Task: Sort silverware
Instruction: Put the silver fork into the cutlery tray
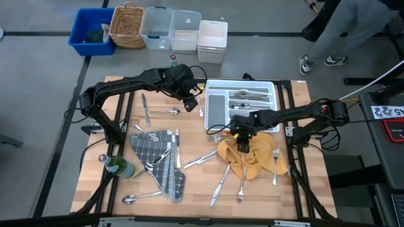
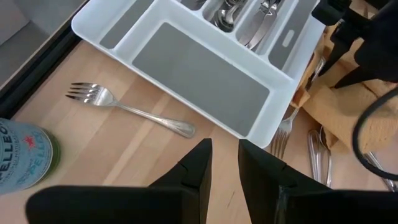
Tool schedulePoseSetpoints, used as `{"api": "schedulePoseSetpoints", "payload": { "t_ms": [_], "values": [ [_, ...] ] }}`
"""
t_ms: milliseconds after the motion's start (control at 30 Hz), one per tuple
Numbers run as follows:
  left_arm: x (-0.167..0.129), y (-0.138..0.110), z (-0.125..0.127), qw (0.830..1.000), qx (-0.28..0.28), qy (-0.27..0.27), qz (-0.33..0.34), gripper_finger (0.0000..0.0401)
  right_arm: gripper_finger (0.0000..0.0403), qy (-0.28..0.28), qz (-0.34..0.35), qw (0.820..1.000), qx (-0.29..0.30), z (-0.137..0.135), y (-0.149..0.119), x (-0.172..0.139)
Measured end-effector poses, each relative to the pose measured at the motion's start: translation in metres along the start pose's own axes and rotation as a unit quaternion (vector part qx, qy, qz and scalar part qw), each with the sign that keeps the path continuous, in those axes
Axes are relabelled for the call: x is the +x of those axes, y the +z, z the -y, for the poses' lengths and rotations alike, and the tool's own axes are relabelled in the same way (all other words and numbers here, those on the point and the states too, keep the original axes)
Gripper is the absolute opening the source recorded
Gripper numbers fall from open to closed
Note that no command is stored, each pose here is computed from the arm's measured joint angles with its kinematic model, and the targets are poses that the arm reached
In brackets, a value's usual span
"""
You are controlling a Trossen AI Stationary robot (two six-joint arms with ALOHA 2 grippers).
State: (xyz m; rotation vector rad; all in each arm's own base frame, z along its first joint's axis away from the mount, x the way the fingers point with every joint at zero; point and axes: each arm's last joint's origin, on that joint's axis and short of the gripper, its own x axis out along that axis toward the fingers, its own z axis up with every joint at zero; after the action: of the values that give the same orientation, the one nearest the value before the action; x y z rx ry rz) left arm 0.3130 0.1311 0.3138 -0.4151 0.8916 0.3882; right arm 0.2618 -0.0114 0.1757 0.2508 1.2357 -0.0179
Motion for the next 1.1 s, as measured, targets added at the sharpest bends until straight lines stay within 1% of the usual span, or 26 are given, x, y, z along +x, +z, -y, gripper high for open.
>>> {"api": "schedulePoseSetpoints", "payload": {
  "t_ms": [133,233,300,667,867,967,1100],
  "values": [
    [0.0,0.0,0.0,1.0,0.0,0.0,0.0,0.0067,0.0152,-0.007,0.017,0.999,-0.032,-0.002,0.01,-0.008],
    [0.0,0.0,0.0,1.0,-0.001,0.0,0.0,0.0067,0.0152,-0.034,0.026,0.998,-0.053,-0.001,0.013,-0.009],
    [0.0,0.0,0.0,1.0,-0.001,0.0,0.0,0.0067,0.0152,-0.043,0.021,0.997,-0.062,0.0,0.012,-0.009],
    [0.0,0.0,0.0,1.0,-0.002,0.0,0.0,0.0067,0.0152,-0.041,-0.024,0.995,-0.087,0.001,0.003,-0.009],
    [0.0,0.0,0.0,1.0,0.0,0.0,0.0,0.0067,0.0152,-0.041,-0.026,0.995,-0.087,0.001,0.002,-0.008],
    [0.0,0.0,0.0,1.0,0.0,0.0,0.0,0.0067,0.0152,-0.041,-0.035,0.994,-0.091,0.001,0.003,-0.003],
    [0.0,0.0,0.0,1.0,0.001,0.0,0.0,0.0067,0.0152,-0.048,-0.061,0.991,-0.11,0.004,0.002,0.01]
  ]
}}
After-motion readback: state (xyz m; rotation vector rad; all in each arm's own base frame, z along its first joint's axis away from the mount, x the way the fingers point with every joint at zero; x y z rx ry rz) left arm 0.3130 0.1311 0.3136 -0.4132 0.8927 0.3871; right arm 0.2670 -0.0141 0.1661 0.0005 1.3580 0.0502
